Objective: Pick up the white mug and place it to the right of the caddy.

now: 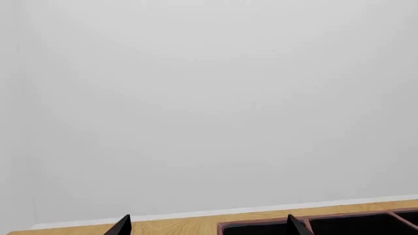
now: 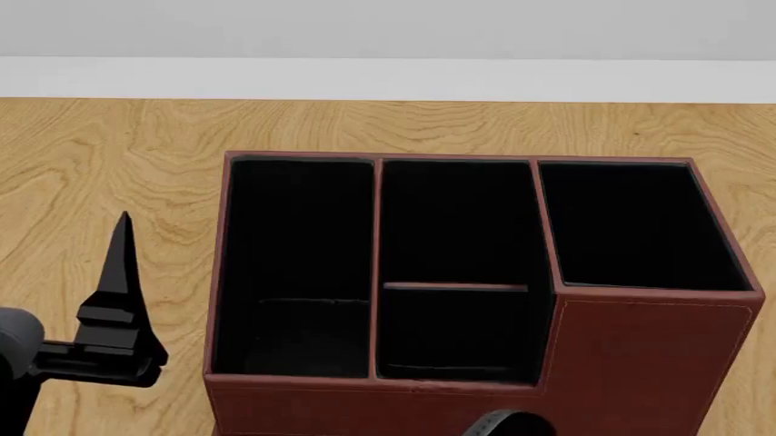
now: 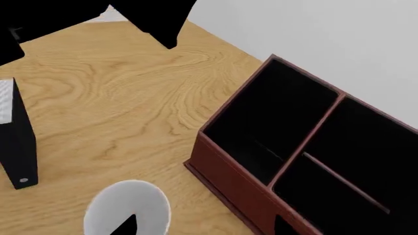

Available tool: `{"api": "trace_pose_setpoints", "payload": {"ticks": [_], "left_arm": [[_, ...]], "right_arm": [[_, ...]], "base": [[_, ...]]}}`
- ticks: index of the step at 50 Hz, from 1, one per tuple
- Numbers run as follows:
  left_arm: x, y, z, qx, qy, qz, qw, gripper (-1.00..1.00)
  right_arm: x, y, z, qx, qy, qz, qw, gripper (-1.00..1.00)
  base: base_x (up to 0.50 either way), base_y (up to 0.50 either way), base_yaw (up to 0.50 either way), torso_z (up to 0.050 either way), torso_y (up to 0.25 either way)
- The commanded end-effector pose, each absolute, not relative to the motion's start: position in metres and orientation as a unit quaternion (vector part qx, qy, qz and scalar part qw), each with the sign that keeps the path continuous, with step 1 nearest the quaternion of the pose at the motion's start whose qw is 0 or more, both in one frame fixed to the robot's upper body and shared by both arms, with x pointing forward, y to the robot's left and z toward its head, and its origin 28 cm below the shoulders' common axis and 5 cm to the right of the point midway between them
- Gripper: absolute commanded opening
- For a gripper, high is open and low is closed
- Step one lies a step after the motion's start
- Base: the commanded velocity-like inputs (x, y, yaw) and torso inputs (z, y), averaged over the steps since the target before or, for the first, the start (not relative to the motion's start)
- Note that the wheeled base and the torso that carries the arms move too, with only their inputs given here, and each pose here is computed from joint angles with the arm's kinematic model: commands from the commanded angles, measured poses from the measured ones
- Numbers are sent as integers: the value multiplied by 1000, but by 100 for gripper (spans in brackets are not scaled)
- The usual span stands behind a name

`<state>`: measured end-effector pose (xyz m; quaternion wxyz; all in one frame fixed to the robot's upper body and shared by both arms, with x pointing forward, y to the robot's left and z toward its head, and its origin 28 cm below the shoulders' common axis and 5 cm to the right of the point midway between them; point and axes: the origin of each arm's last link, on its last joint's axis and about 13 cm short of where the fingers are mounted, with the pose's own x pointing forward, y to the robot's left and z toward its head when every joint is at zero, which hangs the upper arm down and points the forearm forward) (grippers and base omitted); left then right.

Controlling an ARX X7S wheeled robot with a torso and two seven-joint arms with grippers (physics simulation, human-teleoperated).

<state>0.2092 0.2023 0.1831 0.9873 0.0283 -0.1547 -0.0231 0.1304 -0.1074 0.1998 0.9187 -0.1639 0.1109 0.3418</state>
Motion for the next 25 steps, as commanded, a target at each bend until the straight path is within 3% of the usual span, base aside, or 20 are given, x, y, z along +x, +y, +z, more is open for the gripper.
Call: {"api": "trace_pose_setpoints", "payload": {"ticks": [1, 25], "left_arm": [[210, 201, 183, 29, -154, -25, 987, 100], [210, 201, 183, 27, -154, -28, 987, 100]], "right_arm": [[123, -104, 197, -179, 139, 355, 907, 100], [123, -90, 201, -222, 206, 375, 876, 100]], "base": [[0, 0, 0, 0, 0], [0, 0, 0, 0, 0]]}}
